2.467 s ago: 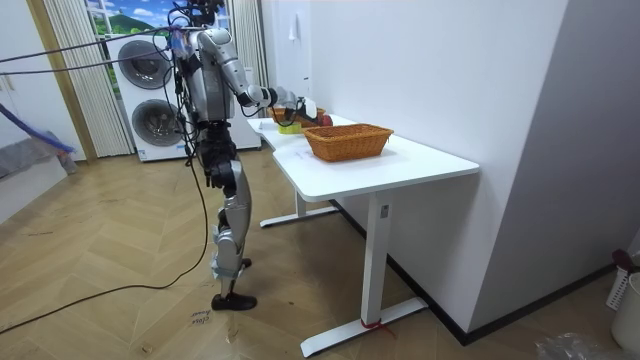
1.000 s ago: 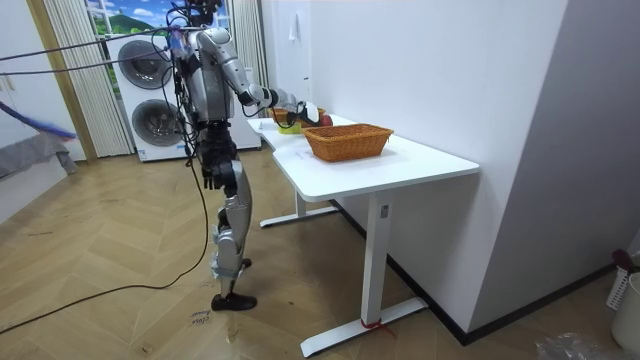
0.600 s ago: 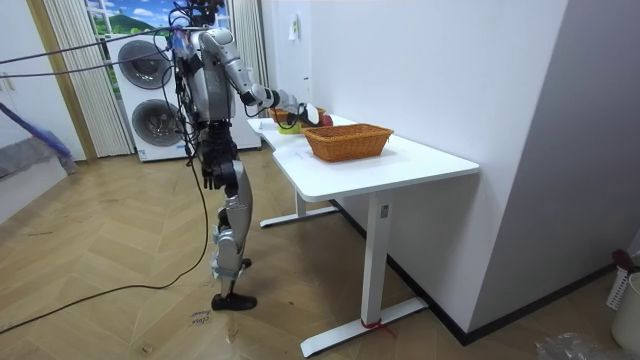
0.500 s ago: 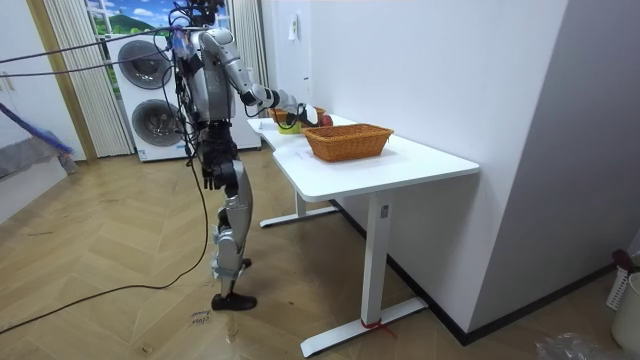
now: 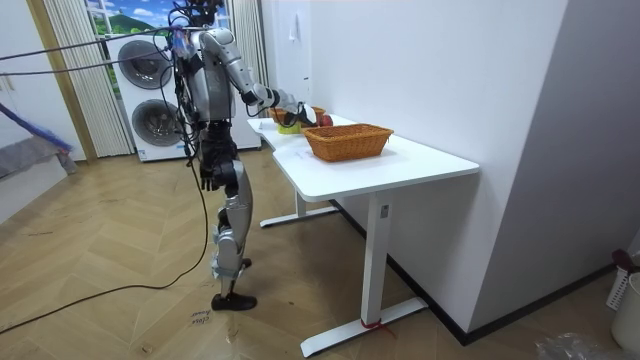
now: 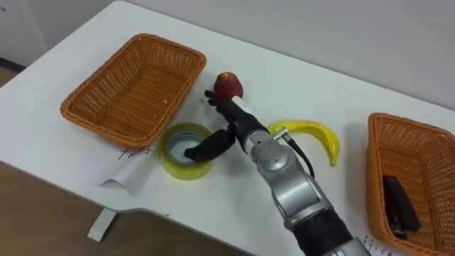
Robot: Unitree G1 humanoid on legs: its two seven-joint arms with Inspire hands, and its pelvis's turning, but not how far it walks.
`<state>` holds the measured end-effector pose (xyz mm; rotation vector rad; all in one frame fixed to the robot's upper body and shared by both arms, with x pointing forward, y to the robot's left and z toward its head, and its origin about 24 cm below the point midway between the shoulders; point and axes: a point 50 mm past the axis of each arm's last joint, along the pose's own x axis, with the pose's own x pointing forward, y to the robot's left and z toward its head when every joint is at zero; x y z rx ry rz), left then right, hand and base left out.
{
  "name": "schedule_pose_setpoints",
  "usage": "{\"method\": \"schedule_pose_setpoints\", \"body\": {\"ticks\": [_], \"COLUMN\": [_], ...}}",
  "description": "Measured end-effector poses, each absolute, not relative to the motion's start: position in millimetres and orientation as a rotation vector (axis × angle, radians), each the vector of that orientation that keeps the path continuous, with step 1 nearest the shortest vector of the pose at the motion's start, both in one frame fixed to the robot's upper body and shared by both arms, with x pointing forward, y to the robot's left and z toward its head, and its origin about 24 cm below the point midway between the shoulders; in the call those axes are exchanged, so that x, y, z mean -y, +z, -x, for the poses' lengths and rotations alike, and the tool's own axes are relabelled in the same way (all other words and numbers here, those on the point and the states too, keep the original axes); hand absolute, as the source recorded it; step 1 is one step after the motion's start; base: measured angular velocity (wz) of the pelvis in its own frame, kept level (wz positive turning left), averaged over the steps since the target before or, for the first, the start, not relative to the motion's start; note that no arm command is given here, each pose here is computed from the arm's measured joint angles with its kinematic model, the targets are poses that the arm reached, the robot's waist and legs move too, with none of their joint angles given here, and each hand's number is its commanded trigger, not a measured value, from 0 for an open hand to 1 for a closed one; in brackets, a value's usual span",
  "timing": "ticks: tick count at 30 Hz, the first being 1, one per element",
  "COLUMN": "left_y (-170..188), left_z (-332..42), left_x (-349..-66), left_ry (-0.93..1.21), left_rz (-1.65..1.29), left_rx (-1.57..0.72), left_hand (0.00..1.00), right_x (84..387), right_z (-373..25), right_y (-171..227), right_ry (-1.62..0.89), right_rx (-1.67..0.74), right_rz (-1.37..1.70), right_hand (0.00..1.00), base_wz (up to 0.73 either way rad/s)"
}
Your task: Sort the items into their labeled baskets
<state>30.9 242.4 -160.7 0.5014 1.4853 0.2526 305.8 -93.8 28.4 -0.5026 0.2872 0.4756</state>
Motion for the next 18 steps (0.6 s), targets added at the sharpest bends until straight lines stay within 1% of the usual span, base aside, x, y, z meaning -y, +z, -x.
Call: {"method": "schedule_pose_setpoints", "body": {"ticks": [10, 18], "left_y": [-158, -158], "left_z": [-41, -34], "left_x": [-247, -254], "left_ry": [0.246, 0.275], "left_rz": [-0.471, -0.456], "left_rx": [-1.459, -1.491], "left_hand": [0.00, 0.00], "right_x": [93, 97], "right_z": [-310, -314], "right_y": [34, 39], "right_ry": [0.534, 0.567], "right_rx": [-0.286, -0.316], "right_rz": [0.696, 0.783], "right_hand": [1.00, 1.00], "base_wz": [0.02, 0.01]}}
